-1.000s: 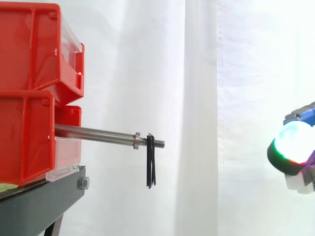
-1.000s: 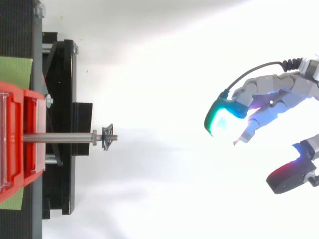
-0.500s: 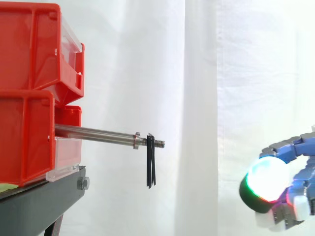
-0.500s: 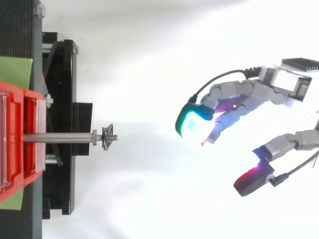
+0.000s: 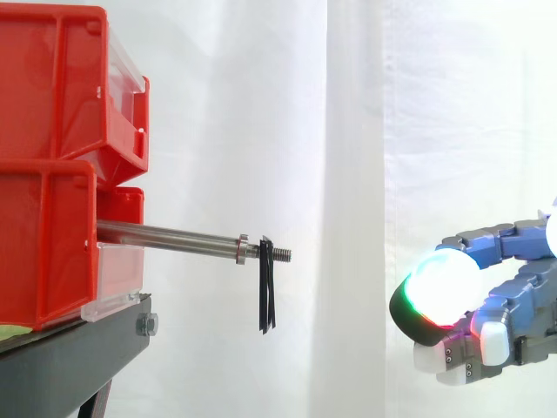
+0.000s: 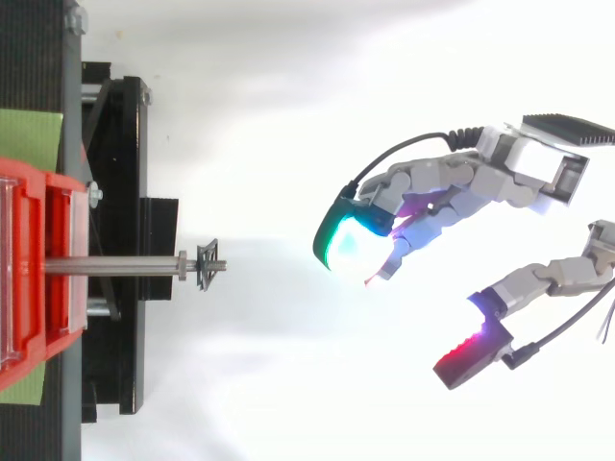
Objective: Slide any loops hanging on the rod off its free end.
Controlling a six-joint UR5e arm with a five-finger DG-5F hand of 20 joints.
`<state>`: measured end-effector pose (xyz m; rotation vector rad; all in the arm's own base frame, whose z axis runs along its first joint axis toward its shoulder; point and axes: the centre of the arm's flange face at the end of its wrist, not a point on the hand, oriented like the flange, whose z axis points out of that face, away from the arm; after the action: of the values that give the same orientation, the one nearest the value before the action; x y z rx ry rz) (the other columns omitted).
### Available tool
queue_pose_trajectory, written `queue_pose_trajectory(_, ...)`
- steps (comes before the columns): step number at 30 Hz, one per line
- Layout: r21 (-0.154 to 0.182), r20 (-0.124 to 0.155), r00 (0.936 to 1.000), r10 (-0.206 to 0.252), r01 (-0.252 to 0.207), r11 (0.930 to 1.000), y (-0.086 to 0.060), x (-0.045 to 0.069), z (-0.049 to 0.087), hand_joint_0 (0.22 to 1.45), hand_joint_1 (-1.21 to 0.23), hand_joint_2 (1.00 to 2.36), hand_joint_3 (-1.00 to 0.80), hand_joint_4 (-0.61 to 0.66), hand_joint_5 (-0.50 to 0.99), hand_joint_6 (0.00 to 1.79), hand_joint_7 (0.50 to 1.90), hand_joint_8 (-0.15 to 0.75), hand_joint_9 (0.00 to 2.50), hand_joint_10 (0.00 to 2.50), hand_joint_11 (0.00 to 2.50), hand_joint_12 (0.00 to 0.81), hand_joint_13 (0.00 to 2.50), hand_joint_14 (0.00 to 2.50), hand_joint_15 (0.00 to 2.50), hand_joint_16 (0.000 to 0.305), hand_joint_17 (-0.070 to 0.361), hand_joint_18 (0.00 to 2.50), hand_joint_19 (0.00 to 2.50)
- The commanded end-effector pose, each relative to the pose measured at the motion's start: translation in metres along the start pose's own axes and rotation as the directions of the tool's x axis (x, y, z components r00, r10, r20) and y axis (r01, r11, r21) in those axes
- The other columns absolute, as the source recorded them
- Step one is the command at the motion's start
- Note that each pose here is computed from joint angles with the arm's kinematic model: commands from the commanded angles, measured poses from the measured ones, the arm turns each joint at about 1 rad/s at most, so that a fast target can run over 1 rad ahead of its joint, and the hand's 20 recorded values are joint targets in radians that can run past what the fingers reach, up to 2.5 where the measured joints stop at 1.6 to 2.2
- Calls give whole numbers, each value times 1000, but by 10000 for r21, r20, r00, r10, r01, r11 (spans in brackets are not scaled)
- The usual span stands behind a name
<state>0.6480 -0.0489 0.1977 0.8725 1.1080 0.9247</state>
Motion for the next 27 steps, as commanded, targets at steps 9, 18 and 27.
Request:
queue_pose_trajectory(9, -1, 168, 9990, -424, 424, 9991, 1, 1, 1, 561, -706, 1002, -470, 328, -170, 503, 967, 333, 896, 9, 389, 336, 680, 2, 82, 43, 97, 539, 185)
queue_pose_trajectory(18, 231, 362, 9993, 50, -58, 9997, -35, 14, 12, 563, -693, 1003, -461, 328, -168, 503, 964, 336, 905, 11, 397, 338, 685, 2, 84, 43, 97, 545, 178)
queue_pose_trajectory(27, 87, 400, 9931, 1102, -1106, 9938, -56, 29, 37, 563, -690, 1003, -460, 329, -167, 503, 963, 332, 904, 9, 393, 339, 686, 2, 81, 43, 97, 545, 185)
